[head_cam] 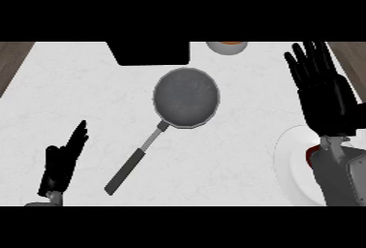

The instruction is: Pick the can from the plate and place it in the pan

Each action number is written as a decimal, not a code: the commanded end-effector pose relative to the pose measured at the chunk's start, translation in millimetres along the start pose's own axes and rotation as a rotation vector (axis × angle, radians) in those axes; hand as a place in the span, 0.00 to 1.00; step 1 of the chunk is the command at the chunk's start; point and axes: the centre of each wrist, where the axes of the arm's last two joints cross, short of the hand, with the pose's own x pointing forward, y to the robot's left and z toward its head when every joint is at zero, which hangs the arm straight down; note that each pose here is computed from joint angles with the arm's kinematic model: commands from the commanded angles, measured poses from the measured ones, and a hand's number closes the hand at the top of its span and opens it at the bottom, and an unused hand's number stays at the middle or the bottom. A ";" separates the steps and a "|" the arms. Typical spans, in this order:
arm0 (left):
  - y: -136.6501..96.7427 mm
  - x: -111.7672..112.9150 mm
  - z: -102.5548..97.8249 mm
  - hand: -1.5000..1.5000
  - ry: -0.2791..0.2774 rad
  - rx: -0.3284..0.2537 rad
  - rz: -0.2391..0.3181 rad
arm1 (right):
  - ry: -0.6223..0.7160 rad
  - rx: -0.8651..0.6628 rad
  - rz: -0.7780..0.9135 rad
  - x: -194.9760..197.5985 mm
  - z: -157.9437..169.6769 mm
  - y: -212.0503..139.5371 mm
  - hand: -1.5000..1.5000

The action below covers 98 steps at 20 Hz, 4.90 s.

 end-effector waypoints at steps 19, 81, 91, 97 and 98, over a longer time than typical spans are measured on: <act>-8.6 43.5 11.6 0.50 -0.124 0.014 -0.119 | 0.596 -0.400 0.865 67.2 128.9 -252.2 0.00; 10.4 57.9 27.4 0.50 -0.146 0.008 -0.130 | 1.404 0.274 1.125 -25.8 19.0 -149.1 0.00; 2.7 47.6 25.1 0.50 -0.145 0.025 -0.127 | 1.393 0.252 1.144 -24.7 37.9 -148.8 0.00; 0.1 61.2 18.8 0.50 -0.125 0.017 -0.126 | 1.320 0.223 1.102 -66.1 40.9 -162.5 1.00; 1.8 70.9 30.2 0.50 -0.150 -0.006 -0.126 | 1.324 0.228 1.064 -57.5 36.4 -166.0 1.00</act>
